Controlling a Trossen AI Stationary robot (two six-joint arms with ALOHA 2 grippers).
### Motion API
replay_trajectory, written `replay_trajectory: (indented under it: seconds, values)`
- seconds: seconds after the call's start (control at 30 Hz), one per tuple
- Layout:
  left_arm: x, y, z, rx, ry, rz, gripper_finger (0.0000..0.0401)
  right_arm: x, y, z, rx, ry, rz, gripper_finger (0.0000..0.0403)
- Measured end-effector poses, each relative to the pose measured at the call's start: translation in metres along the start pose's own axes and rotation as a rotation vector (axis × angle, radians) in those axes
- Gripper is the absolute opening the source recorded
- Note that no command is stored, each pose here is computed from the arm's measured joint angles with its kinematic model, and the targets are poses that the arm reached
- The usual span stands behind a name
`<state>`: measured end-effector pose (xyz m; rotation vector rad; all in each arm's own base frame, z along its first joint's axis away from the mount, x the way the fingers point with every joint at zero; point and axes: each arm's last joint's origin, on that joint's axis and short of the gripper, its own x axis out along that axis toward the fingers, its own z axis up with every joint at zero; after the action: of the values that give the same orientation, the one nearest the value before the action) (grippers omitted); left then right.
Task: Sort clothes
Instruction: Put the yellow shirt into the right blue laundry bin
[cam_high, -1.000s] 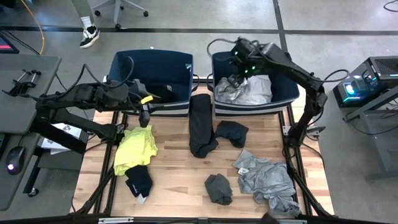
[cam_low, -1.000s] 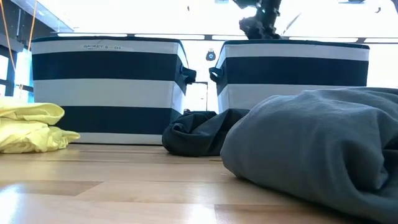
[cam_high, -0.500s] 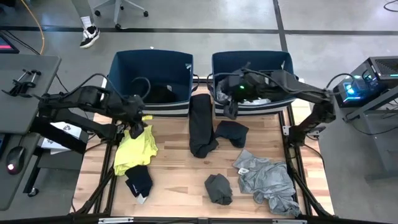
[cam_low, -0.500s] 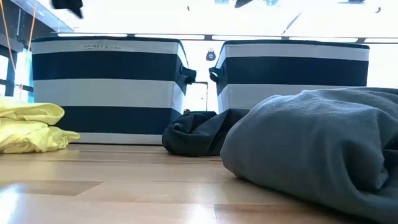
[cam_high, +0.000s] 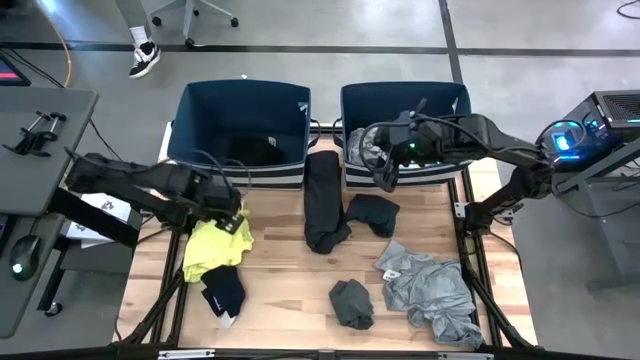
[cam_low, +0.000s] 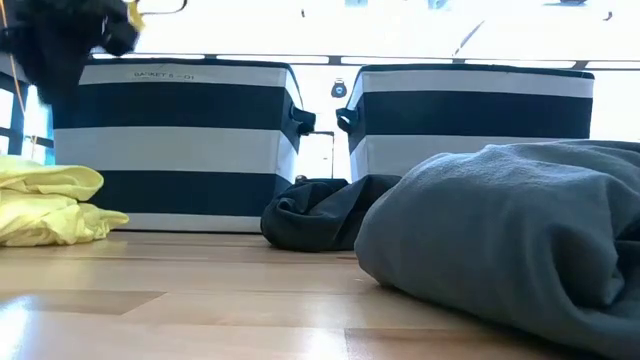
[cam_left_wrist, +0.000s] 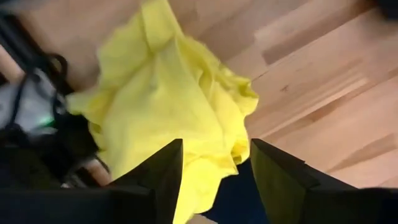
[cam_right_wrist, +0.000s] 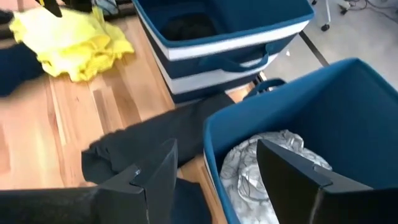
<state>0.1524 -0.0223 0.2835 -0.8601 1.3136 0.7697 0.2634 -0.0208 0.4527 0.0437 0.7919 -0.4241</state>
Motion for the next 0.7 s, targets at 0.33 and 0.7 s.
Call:
replay_trajectory:
  seconds: [0.33, 0.7]
  values:
    - [0.071, 0.012, -0.006, -0.075, 0.024, 0.080, 0.0253, 0.000, 0.000, -0.001, -0.022, 0.011, -0.001, 0.0209]
    - [0.130, 0.013, -0.007, 0.068, 0.026, 0.090, 0.0248, 0.000, 0.000, -0.001, 0.010, 0.014, 0.000, 0.0209]
